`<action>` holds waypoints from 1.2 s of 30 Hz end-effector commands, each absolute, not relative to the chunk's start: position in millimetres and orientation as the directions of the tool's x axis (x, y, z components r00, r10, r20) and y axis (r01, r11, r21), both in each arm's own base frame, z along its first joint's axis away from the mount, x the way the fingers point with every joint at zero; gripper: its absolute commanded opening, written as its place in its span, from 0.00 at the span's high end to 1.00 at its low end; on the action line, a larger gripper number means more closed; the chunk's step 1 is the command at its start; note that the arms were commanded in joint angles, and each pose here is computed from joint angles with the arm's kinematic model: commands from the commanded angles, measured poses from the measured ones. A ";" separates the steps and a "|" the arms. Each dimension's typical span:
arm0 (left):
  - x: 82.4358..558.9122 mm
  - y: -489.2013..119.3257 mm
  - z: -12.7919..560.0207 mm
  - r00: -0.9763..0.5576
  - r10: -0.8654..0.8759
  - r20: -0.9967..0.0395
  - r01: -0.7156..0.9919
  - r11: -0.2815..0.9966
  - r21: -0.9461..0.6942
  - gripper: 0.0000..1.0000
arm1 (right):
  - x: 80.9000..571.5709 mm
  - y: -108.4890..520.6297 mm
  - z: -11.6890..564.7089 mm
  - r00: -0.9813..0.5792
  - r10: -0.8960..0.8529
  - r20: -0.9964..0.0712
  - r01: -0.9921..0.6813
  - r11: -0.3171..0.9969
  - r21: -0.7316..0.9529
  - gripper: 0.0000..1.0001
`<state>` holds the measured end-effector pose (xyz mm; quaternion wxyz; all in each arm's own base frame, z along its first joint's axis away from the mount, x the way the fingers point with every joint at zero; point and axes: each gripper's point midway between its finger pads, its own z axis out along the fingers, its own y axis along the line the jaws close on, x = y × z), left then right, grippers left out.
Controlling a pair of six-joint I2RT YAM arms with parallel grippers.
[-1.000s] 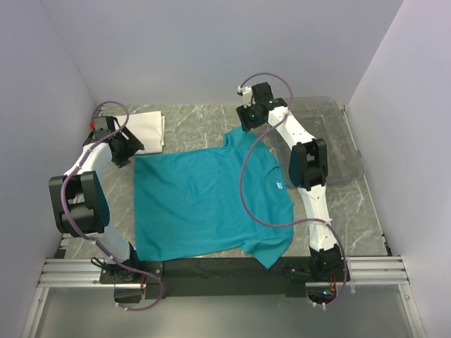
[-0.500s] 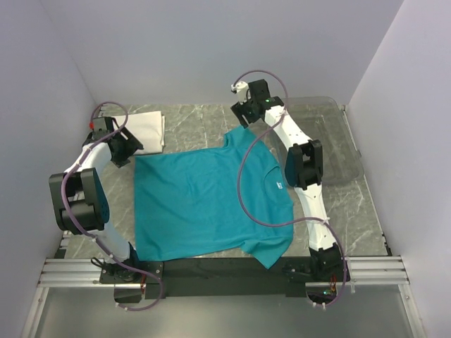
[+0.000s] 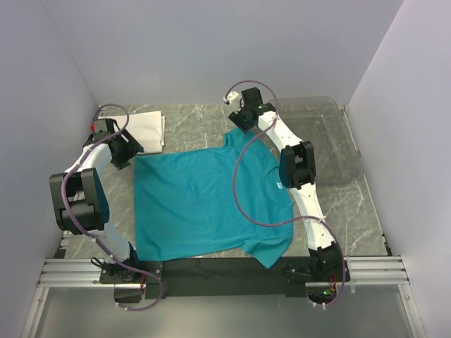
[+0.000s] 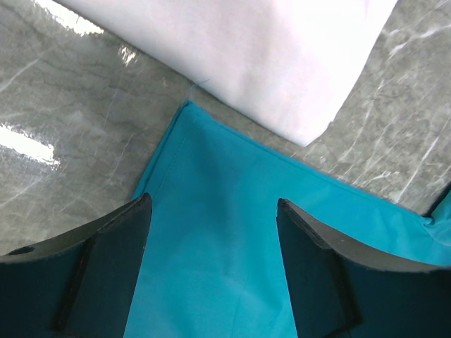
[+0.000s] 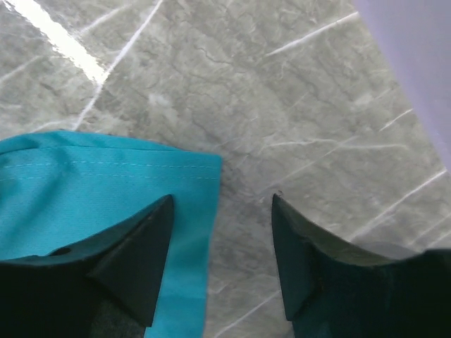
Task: Fold and stack the t-shirts
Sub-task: Flatten the tshirt out
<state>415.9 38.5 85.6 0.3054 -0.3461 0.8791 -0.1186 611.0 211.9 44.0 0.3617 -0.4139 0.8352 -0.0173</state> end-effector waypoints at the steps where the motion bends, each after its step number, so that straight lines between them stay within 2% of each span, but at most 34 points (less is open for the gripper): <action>1: 415.0 37.8 98.5 -0.568 -0.666 -0.484 -0.508 0.746 -0.430 0.23 | 622.0 209.8 41.0 -0.354 -0.740 -0.572 -0.679 0.624 -0.387 0.39; 3: 414.8 37.5 98.7 -0.570 -0.665 -0.483 -0.507 0.747 -0.430 0.23 | 619.7 210.6 38.4 -0.345 -0.756 -0.555 -0.694 0.604 -0.391 0.46; 8: 415.0 37.1 99.8 -0.572 -0.663 -0.483 -0.504 0.749 -0.430 0.23 | 612.8 210.4 29.6 -0.334 -0.784 -0.523 -0.730 0.566 -0.384 0.51; 16: 414.5 36.0 102.2 -0.570 -0.664 -0.484 -0.502 0.748 -0.434 0.24 | 596.9 214.4 24.4 -0.317 -0.801 -0.507 -0.792 0.518 -0.324 0.53; 25: 410.3 34.7 107.0 -0.571 -0.662 -0.485 -0.499 0.749 -0.436 0.23 | 578.4 215.9 19.2 -0.308 -0.818 -0.486 -0.843 0.471 -0.258 0.66; 28: 409.5 35.1 109.4 -0.567 -0.663 -0.489 -0.497 0.749 -0.438 0.24 | 575.5 215.3 17.9 -0.306 -0.821 -0.483 -0.851 0.463 -0.248 0.76; 29: 408.0 34.8 108.1 -0.569 -0.664 -0.485 -0.500 0.747 -0.437 0.24 | 574.9 215.1 16.5 -0.306 -0.822 -0.480 -0.852 0.461 -0.247 0.85; 32: 406.5 32.7 105.5 -0.570 -0.669 -0.476 -0.500 0.743 -0.445 0.24 | 578.3 214.8 17.6 -0.301 -0.822 -0.484 -0.843 0.466 -0.267 0.98; 36: 404.8 31.2 104.4 -0.576 -0.668 -0.472 -0.499 0.744 -0.444 0.25 | 591.3 217.2 45.6 -0.285 -0.778 -0.560 -0.810 0.507 -0.293 1.00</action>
